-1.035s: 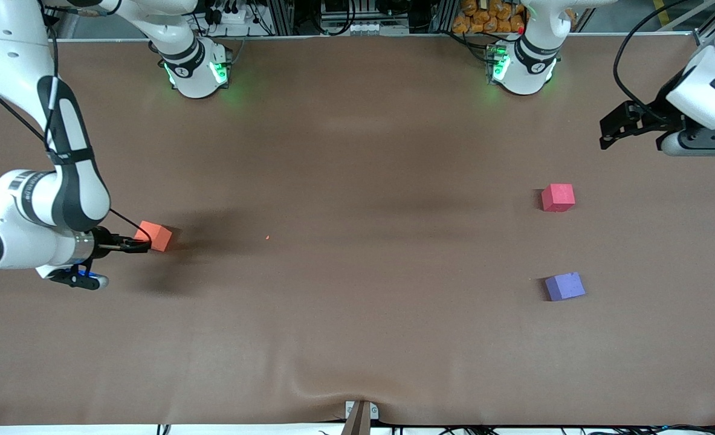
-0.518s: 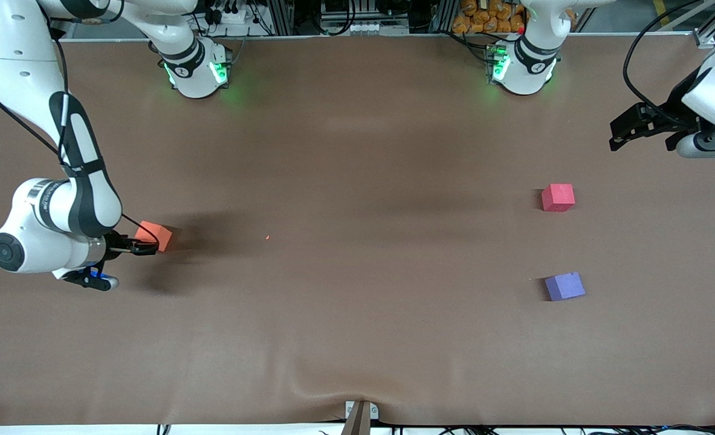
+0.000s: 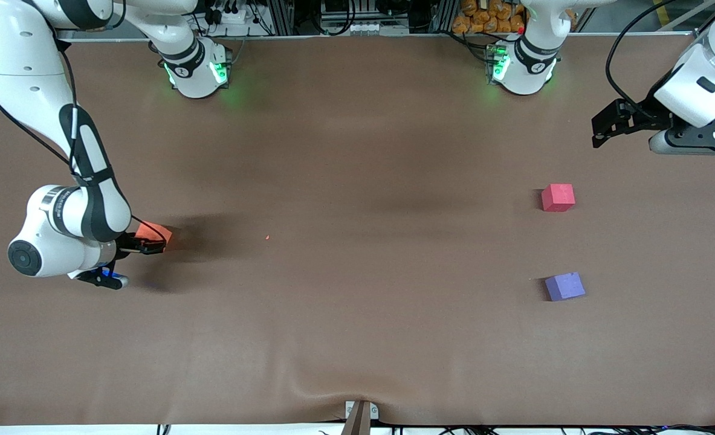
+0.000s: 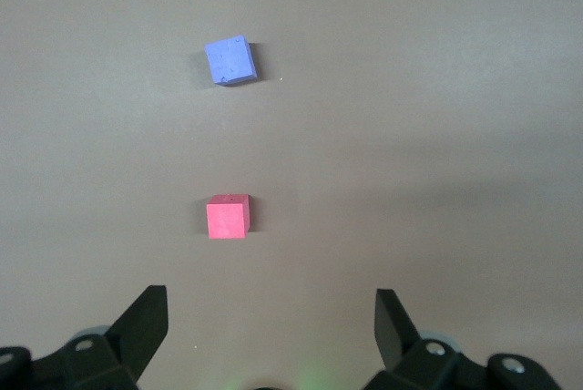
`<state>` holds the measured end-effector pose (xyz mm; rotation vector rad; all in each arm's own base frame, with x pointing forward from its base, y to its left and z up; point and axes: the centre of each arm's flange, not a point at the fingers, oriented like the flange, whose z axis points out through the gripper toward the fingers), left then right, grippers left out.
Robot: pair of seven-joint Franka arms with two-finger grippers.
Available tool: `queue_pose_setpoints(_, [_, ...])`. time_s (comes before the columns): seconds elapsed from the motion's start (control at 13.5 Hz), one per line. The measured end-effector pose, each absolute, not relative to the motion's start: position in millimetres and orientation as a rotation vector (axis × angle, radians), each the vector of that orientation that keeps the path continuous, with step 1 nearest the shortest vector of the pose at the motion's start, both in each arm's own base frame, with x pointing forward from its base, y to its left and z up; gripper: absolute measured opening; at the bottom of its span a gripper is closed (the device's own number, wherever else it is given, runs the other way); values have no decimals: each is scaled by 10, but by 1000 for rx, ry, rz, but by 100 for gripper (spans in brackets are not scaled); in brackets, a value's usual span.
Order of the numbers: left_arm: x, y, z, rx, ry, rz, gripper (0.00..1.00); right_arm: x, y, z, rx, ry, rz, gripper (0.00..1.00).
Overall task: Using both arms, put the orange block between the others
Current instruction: 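Close the right gripper on the orange cube and lift it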
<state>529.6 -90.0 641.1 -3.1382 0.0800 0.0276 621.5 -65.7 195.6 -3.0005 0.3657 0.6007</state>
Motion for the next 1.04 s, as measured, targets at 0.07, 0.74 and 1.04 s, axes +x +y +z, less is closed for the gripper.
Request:
queue_pose_setpoints(0.07, [5299,-884,6411,-3138,75,28,100,6213,-657,1955,-3000,366,602,94])
queue_pose_setpoints(0.74, [5300,-875,6411,-3139,73,28,100,6215,-643,1950,-3001,362,597,76])
queue_pose_setpoints(1.04, [5302,-861,6411,-3139,69,28,100,6239,-611,1971,-3004,354,586,64])
